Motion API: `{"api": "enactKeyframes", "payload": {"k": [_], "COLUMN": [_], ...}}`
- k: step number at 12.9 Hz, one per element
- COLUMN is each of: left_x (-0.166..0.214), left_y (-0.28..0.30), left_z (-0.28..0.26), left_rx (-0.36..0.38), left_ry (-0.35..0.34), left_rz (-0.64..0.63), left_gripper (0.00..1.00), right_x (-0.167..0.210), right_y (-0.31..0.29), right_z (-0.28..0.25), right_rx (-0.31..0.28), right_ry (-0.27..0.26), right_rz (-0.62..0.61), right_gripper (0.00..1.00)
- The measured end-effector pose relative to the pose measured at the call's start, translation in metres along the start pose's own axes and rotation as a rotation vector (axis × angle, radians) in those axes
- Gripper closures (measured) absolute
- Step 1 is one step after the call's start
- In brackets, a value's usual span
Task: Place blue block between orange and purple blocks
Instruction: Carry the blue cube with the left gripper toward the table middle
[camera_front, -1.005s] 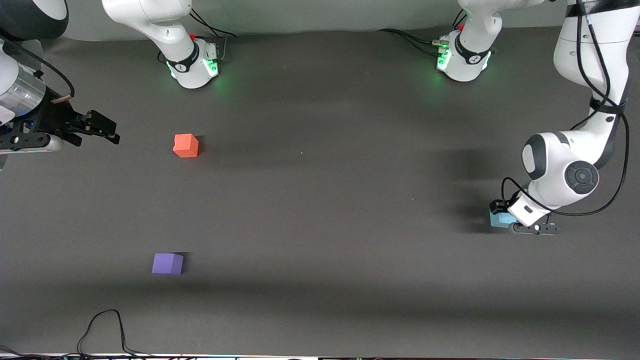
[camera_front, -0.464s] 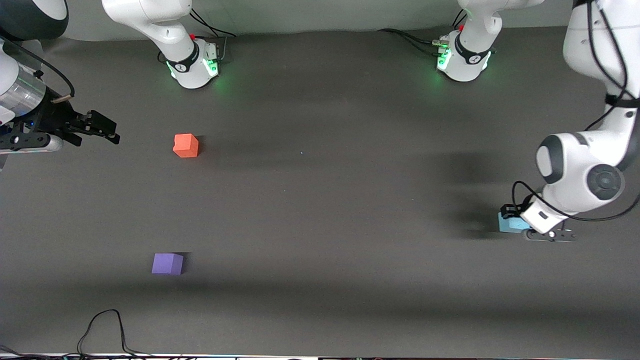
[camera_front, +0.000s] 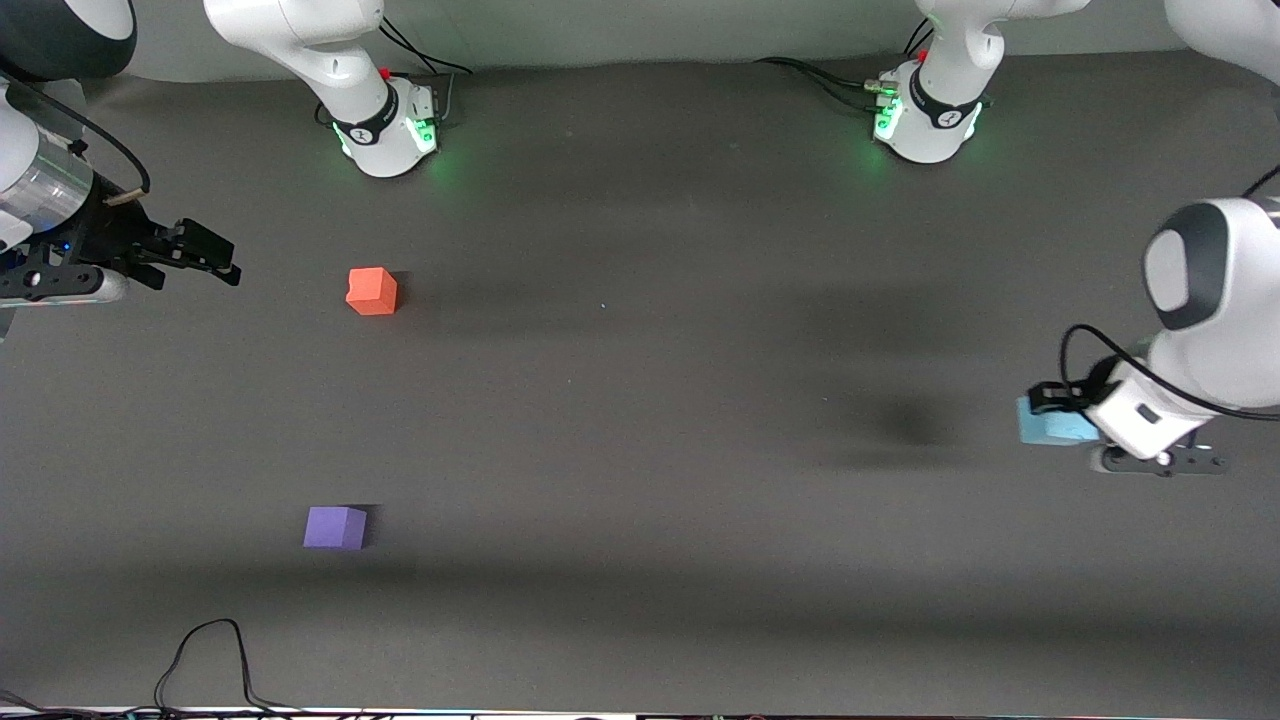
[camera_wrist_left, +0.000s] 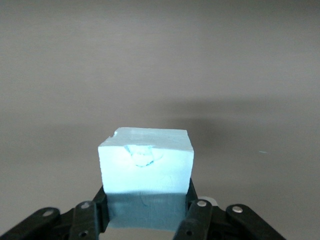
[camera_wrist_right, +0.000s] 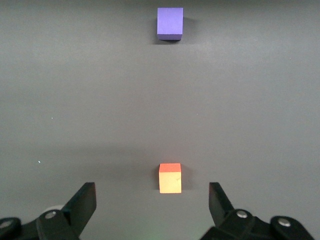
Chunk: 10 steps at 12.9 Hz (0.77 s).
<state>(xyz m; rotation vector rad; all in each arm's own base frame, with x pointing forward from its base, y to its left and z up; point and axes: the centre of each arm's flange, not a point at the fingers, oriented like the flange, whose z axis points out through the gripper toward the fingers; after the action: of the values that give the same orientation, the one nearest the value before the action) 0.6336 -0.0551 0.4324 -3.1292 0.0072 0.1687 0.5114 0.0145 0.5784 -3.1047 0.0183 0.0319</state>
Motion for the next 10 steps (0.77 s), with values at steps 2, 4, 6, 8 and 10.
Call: {"api": "enactKeyframes", "payload": {"k": [2,4,6,8,10], "left_x": [-0.011,-0.036,-0.072,-0.113,-0.142], "left_y": [0.095,0.195,0.294,0.385,0.45], "left_z": [-0.021,-0.038,-0.036,-0.018,0.018], "left_rx": [-0.001,-0.014,-0.022,-0.014,0.014], "left_ry": [0.025,0.059,0.069,0.075,0.078], "left_rz": [-0.04,-0.105,-0.141,-0.144,-0.114], "left_gripper": [0.44,0.44,0.44,0.44,0.44], "right_x": [0.0,0.0,0.0,0.0,0.0], "right_y": [0.0,0.0,0.001,0.001,0.001], "right_z": [0.0,0.0,0.0,0.0,0.0], "right_rx": [0.0,0.0,0.0,0.0,0.0], "right_ry": [0.0,0.0,0.0,-0.001,-0.001], "right_rz": [0.0,0.001,0.002,0.002,0.003], "right_gripper": [0.0,0.0,0.0,0.0,0.0]}}
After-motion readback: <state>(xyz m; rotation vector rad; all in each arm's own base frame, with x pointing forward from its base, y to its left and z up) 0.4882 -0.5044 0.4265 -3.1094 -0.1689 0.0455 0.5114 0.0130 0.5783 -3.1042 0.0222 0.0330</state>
